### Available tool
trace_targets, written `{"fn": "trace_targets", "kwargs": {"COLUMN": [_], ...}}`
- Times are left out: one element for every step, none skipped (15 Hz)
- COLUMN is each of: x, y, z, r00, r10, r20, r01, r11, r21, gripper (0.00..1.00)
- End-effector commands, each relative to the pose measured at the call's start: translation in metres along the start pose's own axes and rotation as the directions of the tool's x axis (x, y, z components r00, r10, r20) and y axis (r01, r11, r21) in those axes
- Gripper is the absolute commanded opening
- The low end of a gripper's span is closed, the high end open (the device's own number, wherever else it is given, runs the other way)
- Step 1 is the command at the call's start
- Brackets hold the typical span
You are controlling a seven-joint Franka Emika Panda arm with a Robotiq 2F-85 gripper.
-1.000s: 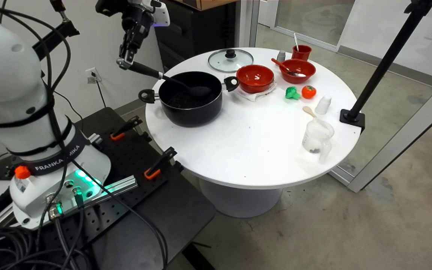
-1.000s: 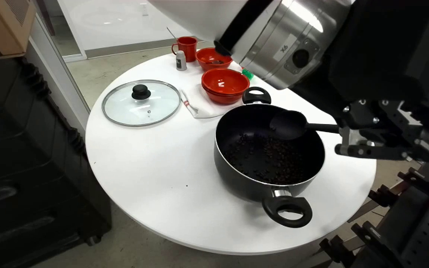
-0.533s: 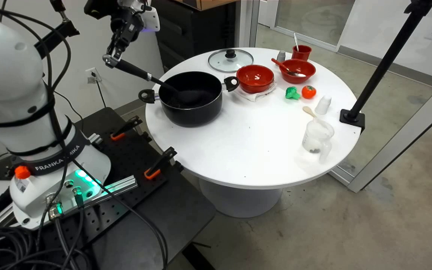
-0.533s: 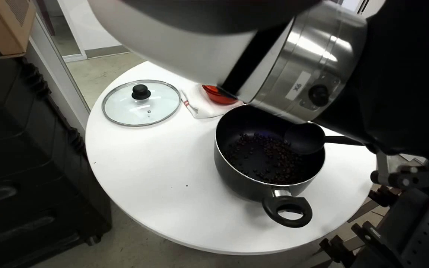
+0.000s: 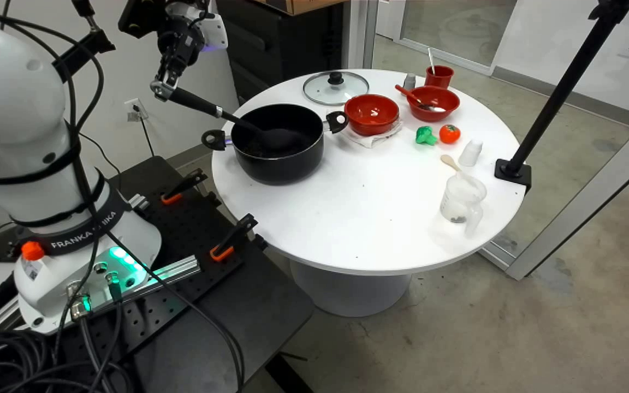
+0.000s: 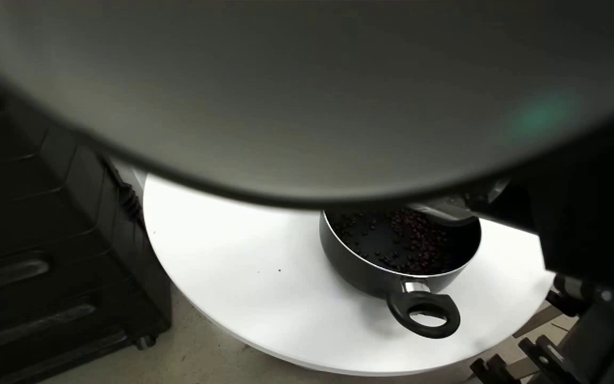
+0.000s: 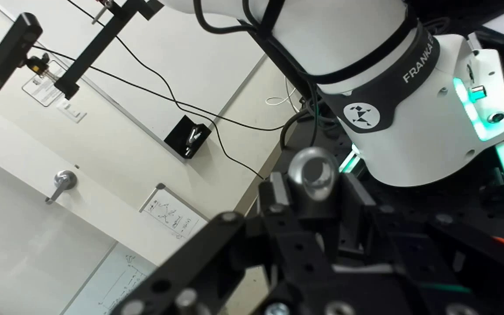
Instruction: Pick the cooking spoon and stir the pot
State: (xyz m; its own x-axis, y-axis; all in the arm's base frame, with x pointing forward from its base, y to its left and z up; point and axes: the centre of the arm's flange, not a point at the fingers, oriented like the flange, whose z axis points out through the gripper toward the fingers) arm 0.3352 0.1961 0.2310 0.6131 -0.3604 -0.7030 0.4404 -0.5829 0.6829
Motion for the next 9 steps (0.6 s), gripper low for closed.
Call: {"fn": "trace_targets", "kwargs": {"x": [-0.013,-0.014,-0.017,-0.018,-0.018,-0.019,-0.019,-0.02,-0.021], "y": [0.0,0.001,0.003,0.005,0.008,0.015,0.023,0.031,0.042], "z": [-0.005,-0.006,-0.007,-0.008,-0.008,-0.009,-0.009,-0.011,-0.01], "r00": [0.999,0.999,0.999,0.998,0.997,0.994,0.99,0.986,0.983], "r10": [0.027,0.032,0.024,0.018,0.029,0.028,0.027,0.033,0.042], "r20": [-0.021,-0.021,-0.038,-0.054,-0.076,-0.104,-0.136,-0.161,-0.181], "r01": [-0.028,-0.034,-0.026,-0.02,-0.028,-0.022,-0.011,-0.006,-0.002], "r11": [0.998,0.998,0.998,1.0,1.0,0.998,0.993,0.986,0.977], "r21": [-0.058,-0.061,-0.049,-0.023,0.006,0.063,0.121,0.168,0.214], "gripper": [0.08,0.08,0.08,0.08,0.08,0.08,0.08,0.08,0.08]}}
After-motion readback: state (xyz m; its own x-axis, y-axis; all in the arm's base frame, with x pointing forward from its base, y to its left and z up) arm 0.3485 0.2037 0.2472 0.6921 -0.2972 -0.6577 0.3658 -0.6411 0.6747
